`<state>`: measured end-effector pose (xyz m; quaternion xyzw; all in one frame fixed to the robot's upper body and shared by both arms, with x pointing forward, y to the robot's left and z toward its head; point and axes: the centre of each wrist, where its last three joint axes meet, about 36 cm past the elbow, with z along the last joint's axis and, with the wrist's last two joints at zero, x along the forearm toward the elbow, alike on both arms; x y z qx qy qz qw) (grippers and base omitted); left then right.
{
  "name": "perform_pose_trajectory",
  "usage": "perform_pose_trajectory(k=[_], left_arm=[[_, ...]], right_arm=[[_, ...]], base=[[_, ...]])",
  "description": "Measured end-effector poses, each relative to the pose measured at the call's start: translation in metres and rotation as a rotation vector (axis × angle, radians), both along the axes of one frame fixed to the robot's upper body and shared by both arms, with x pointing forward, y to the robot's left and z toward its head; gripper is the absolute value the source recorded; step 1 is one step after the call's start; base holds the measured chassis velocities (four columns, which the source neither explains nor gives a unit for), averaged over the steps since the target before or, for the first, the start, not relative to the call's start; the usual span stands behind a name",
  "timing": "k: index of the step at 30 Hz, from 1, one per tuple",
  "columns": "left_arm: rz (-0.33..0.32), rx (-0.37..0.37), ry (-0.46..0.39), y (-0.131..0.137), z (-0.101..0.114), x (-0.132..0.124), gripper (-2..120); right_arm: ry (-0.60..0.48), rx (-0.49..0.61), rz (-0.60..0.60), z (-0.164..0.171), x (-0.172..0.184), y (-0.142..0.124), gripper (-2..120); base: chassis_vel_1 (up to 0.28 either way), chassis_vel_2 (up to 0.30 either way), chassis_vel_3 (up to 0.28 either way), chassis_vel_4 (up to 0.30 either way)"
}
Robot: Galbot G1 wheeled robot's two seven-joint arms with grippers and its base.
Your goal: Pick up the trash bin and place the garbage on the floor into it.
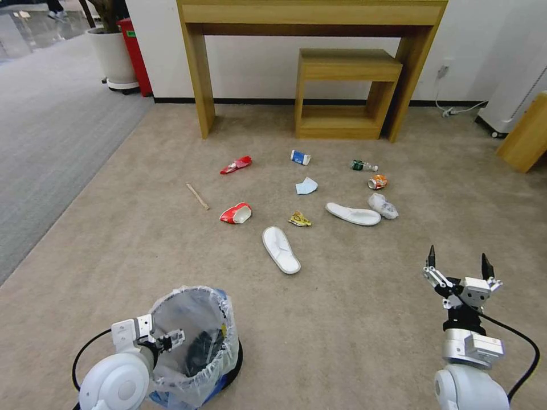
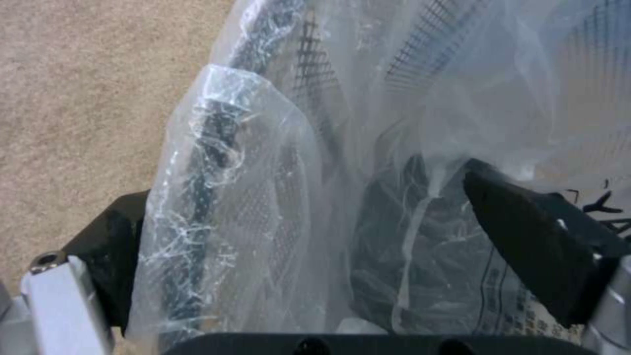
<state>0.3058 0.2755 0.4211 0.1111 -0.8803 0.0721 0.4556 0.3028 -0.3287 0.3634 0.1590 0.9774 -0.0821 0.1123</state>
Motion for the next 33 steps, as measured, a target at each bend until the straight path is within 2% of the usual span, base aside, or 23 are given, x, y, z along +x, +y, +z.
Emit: perform_pose_trajectory(k=[8, 15, 20, 26, 33], left_arm=[[-0.028, -0.017, -0.012, -0.007, 0.011, -0.005, 100], [-0.043, -0.012, -0.071, -0.008, 0.037, -0.009, 100], [-0.046, -0.01, -0.093, -0.007, 0.047, -0.013, 100], [-0.047, -0.009, -0.098, -0.006, 0.051, -0.015, 100], [-0.039, -0.008, -0.084, -0.005, 0.046, -0.014, 100]], right_arm=[[-0.005, -0.001, 0.003, 0.002, 0.001, 0.001, 100], [-0.007, 0.003, 0.005, 0.008, 0.0, 0.004, 100], [-0.009, 0.003, 0.006, 0.01, 0.001, 0.006, 100], [-0.01, 0.007, 0.007, 0.011, 0.0, 0.009, 100], [-0.005, 0.006, 0.005, 0.01, -0.002, 0.009, 100]], base=[[0.0, 0.0, 0.0, 0.0], [0.0, 0.0, 0.0, 0.0], [0.0, 0.0, 0.0, 0.0], [0.0, 0.0, 0.0, 0.0], [0.0, 0.0, 0.0, 0.0]])
